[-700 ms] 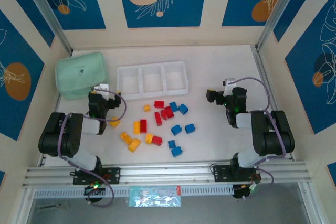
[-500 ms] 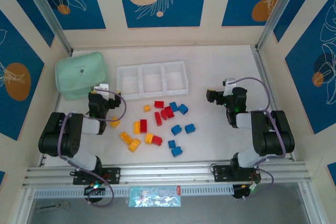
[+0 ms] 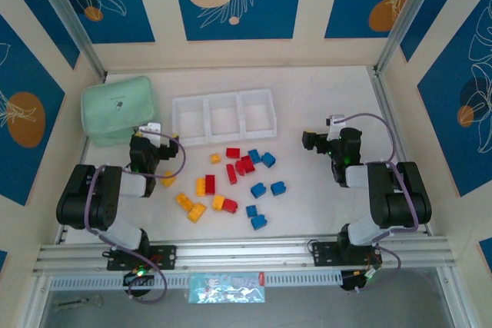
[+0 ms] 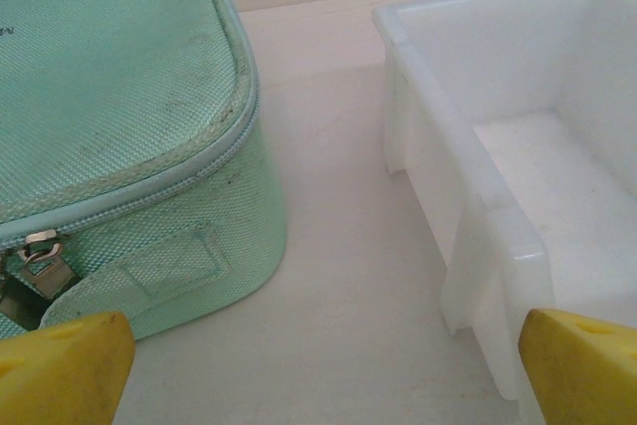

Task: Sort the legos into containers by color
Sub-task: Pick up the lego from the middle-left of the table.

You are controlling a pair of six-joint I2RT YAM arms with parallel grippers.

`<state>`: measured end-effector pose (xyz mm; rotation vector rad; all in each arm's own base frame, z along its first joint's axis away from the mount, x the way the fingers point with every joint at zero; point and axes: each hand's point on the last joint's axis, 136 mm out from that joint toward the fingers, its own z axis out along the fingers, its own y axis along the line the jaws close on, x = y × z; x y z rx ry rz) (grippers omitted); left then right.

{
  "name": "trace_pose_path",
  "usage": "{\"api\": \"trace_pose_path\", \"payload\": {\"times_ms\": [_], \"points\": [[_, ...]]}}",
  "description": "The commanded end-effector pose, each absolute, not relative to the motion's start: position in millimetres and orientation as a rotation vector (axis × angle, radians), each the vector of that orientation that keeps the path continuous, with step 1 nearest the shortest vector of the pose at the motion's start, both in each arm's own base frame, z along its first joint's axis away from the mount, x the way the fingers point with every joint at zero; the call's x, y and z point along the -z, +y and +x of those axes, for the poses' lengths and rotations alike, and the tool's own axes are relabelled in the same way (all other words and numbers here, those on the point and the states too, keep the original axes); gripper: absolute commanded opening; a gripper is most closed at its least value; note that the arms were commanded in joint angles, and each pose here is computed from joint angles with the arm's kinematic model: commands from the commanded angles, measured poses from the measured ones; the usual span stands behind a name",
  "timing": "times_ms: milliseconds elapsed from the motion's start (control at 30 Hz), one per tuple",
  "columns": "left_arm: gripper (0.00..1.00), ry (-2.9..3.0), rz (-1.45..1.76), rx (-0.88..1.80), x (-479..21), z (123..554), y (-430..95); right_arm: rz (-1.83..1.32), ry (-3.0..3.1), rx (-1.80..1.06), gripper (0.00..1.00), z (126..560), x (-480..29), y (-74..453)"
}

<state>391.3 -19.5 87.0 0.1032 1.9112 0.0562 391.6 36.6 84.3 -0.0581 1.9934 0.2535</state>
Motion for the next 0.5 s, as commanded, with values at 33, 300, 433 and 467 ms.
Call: {"api": "trace_pose_path", "payload": {"times_ms": [33,300,433,467], "points": [[0.99,1.899,0.129,-0.035,-91.5,396.4,-25.5,-0.071,1.957,-0.232,0.99,396.1,-94.2,34.2],[0.99,1.896,0.074,-0.072,-92.4,396.1,-16.1,-0.068,1.958,-0.249,0.99,395.7,-94.5,33.9],[0.99,1.889,0.068,-0.08,-94.4,395.8,-14.9,-0.055,1.954,-0.246,0.99,396.0,-96.2,32.0],[0.99,1.885,0.058,-0.085,-95.6,394.9,-13.4,-0.052,1.956,-0.245,0.99,395.1,-96.7,31.4]]}}
